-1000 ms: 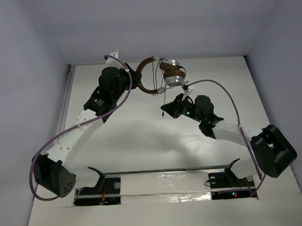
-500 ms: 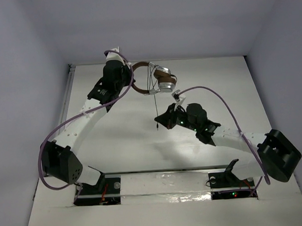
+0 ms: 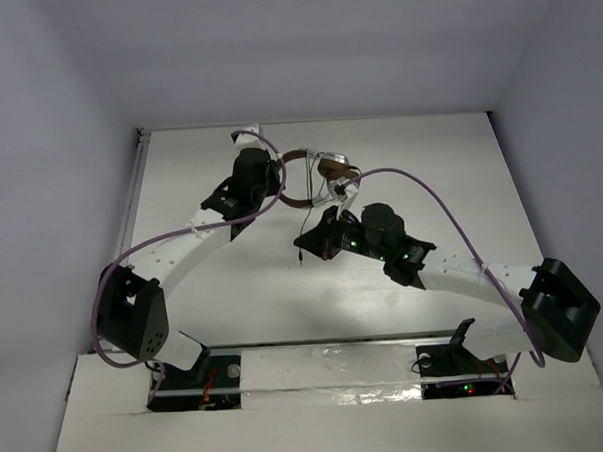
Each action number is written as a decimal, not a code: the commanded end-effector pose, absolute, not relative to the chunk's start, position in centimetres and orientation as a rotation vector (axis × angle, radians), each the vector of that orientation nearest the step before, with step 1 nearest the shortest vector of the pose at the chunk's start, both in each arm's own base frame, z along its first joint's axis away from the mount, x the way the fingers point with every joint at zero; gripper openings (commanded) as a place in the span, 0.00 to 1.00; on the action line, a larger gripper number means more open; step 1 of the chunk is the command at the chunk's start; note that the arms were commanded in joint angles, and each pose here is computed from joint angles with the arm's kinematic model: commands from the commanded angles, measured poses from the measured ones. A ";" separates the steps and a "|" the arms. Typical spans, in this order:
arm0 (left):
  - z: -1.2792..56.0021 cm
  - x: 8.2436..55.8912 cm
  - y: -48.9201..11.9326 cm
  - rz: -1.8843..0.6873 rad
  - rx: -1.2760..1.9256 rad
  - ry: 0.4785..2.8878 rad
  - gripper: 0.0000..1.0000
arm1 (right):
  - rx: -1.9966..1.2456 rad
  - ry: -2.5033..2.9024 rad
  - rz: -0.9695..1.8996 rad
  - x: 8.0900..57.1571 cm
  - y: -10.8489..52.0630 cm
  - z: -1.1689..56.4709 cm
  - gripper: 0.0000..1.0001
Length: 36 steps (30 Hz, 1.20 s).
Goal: Wrap the headphones
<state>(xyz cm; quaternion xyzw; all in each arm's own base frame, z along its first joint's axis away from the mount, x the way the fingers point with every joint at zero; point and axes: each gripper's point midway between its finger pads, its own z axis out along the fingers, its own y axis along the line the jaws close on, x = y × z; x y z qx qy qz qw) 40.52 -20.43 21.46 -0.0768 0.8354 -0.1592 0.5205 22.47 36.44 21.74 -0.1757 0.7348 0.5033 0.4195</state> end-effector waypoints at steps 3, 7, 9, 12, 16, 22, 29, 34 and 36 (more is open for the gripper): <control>22.6 40.8 -22.2 -0.471 -0.289 1.855 0.00 | -0.333 1.661 1.463 21.8 37.9 28.4 0.00; 21.2 40.0 -22.7 -0.513 -0.297 1.864 0.00 | -0.118 1.596 1.424 24.3 36.7 30.2 0.00; 20.7 39.5 -22.9 -0.524 -0.295 1.871 0.00 | -0.075 1.568 1.413 25.0 36.5 30.8 0.00; 20.5 39.1 -23.3 -0.530 -0.286 1.876 0.00 | 0.031 1.562 1.345 27.1 36.0 30.3 0.00; 20.4 38.5 -24.0 -0.548 -0.268 1.885 0.00 | 0.173 1.555 1.259 29.5 35.1 29.0 0.00; 20.3 37.7 -24.9 -0.586 -0.249 1.892 0.00 | 0.373 1.497 1.247 31.2 33.6 28.3 0.00; 20.8 37.2 -26.0 -0.671 -0.238 1.897 0.00 | 0.543 1.429 1.177 32.5 30.9 28.0 0.00; 21.4 36.8 -26.4 -0.743 -0.263 1.872 0.00 | 0.644 1.416 1.087 33.4 29.1 26.7 0.00; 21.4 36.7 -26.5 -0.761 -0.272 1.868 0.00 | 0.670 1.415 1.059 33.7 28.7 26.4 0.00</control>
